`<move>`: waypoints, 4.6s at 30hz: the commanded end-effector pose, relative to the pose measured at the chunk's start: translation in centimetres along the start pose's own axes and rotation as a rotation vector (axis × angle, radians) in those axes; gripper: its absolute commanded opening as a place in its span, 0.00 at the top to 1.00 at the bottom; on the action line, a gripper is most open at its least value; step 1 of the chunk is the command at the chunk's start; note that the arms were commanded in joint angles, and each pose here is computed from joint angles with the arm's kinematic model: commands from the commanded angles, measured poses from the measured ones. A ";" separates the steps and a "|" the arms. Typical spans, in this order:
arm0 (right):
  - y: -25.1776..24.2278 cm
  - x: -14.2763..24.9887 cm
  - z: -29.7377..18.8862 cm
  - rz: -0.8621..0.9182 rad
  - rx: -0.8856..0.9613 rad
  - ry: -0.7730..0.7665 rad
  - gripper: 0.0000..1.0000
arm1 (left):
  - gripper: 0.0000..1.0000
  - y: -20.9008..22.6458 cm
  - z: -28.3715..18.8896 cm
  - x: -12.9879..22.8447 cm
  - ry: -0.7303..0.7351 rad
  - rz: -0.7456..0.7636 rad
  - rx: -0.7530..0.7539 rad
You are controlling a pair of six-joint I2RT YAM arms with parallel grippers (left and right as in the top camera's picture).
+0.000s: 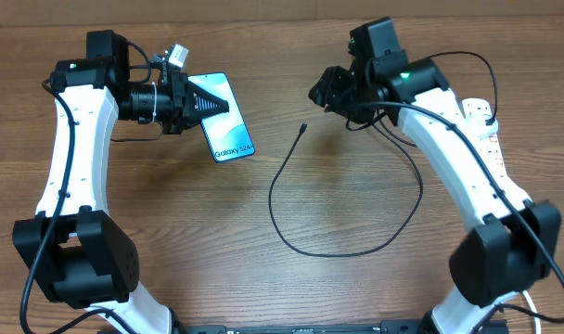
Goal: Plug charger to phone and switch on socket
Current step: 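Lower the right gripper over the black cable's USB-C end, then close the right gripper on the USB-C connector, then lift the cable and bring the plug under the phone's bottom edge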
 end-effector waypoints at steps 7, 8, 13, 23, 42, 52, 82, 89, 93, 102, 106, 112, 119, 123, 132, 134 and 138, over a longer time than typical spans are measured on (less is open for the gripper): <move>0.3 -0.4 0.1 0.068 -0.008 -0.013 0.42 | 0.96 -0.2 0.2 0.0 0.004 0.022 -0.012; 0.3 -0.4 0.2 0.069 -0.006 -0.011 0.42 | 0.96 -0.2 0.2 0.0 0.004 0.022 -0.013; -0.4 -0.1 1.0 0.104 0.006 0.005 0.45 | 0.96 -0.2 0.2 0.0 0.005 0.022 -0.017; -1.9 0.0 5.0 0.152 0.024 0.056 0.51 | 0.96 -0.4 0.9 0.0 0.019 0.047 -0.027; -4.5 -0.1 11.0 0.327 0.119 0.106 0.62 | 0.96 -0.4 1.0 -0.5 0.004 0.054 -0.026; -4.4 -0.4 11.5 0.367 0.107 0.092 0.62 | 0.96 -2.6 0.7 -1.3 -0.016 -0.126 0.224; -6.7 1.7 18.1 0.332 0.174 0.180 0.68 | 0.96 0.8 1.2 -2.8 -0.075 -0.127 -0.046; -7.4 2.2 19.2 0.300 0.225 0.148 0.71 | 0.96 2.0 1.8 -2.8 -0.055 -0.166 -0.037; -7.8 2.9 20.1 0.281 0.256 0.146 0.73 | 0.96 2.0 1.8 -2.8 -0.053 -0.164 -0.035; -8.4 3.1 20.1 0.270 0.306 0.119 0.96 | 0.96 2.0 1.8 -2.7 -0.052 -0.168 -0.036; -8.4 2.6 19.7 0.265 0.273 0.161 0.96 | 0.96 2.1 1.8 -2.8 -0.053 -0.167 -0.047; -7.0 0.5 16.0 0.175 0.031 0.361 0.96 | 0.96 1.7 1.8 -2.9 -0.053 -0.153 -0.008; -3.2 -0.5 8.4 -0.180 -0.294 0.411 0.96 | 0.96 -1.3 1.3 -3.8 -0.058 0.038 0.314; -1.8 1.0 3.8 -0.326 -0.345 0.406 0.96 | 0.96 -2.2 0.9 -4.0 -0.053 0.087 0.414; 0.0 4.8 -3.3 -0.442 -0.370 0.408 0.96 | 0.96 -1.9 -0.2 -4.3 -0.074 0.072 0.428; 0.2 5.6 -4.2 -0.469 -0.373 0.417 0.96 | 0.96 -1.7 -0.5 -4.3 -0.081 0.070 0.426; 1.0 7.8 -5.7 -0.546 -0.381 0.421 0.96 | 0.96 -1.6 -0.8 -4.3 -0.086 0.062 0.424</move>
Point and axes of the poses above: each gripper's point midway between its finger pads, its own z axis out along the fingers, its own y axis along the line the jaws close on, x = y × z, the point moved 8 cm from there along -z, back along the fingers, and after that the axes turned 15 degrees about z, right-handed, at the moved point
